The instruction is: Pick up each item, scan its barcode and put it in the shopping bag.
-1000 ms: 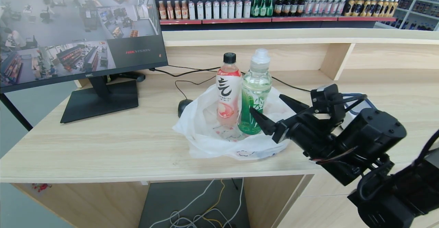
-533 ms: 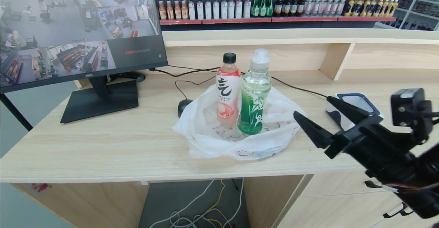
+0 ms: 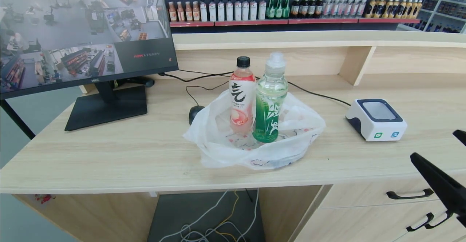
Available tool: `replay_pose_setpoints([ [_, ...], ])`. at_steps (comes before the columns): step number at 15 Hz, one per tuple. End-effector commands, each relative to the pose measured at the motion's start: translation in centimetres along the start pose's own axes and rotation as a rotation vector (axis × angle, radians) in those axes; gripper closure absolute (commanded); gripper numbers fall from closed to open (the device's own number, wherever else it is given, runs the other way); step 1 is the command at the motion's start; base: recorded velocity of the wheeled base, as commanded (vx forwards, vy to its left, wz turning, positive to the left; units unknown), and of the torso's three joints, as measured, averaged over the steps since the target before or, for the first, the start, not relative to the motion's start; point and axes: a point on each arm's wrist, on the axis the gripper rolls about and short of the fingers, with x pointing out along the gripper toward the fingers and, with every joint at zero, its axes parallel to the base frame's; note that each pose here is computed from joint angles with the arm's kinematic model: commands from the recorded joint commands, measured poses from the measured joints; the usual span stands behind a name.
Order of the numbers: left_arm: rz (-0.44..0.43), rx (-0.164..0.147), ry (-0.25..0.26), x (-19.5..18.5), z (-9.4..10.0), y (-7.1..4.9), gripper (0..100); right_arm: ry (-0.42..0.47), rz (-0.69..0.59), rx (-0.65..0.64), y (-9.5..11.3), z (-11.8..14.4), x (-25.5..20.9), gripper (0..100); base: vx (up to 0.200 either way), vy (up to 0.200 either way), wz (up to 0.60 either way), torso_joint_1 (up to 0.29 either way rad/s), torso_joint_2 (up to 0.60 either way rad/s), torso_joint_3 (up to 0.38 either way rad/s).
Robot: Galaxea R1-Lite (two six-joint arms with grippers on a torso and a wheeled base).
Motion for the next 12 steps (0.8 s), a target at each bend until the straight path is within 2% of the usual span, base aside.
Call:
replay_pose_setpoints([
  [1, 0.0, 0.0, 0.0, 0.0, 0.0, 0.0, 0, 0.015, -0.014, -0.019, 0.0, 0.0, -4.6, 0, 0.0, 0.0, 0.0, 0.0, 0.0, 0.0],
  [2, 0.0, 0.0, 0.0, 0.0, 0.0, 0.0, 0, 0.123, 0.0, -0.013, 0.3, -1.5, -7.1, 0, 0.0, 0.0, 0.0, 0.0, 0.0, 0.0],
  [4, 0.0, 0.0, 0.0, 0.0, 0.0, 0.0, 0, 0.213, 0.011, -0.021, 0.8, -4.0, -10.9, 0, 0.0, 0.0, 0.0, 0.0, 0.0, 0.0],
  [7, 0.002, 0.0, 0.0, 0.0, 0.0, 0.0, 0, 0.22, 0.001, -0.002, 1.1, -5.8, -13.6, 0, 0.0, 0.0, 0.0, 0.0, 0.0, 0.0],
  [10, 0.0, 0.0, 0.0, 0.0, 0.0, 0.0, 0, 0.226, -0.057, 0.102, 1.0, -5.8, -13.7, 0, 0.0, 0.0, 0.0, 0.0, 0.0, 0.0],
  [12, 0.0, 0.0, 0.0, 0.0, 0.0, 0.0, 0, 0.249, -0.058, 0.117, 1.0, -6.4, -13.7, 0, 0.0, 0.0, 0.0, 0.0, 0.0, 0.0],
])
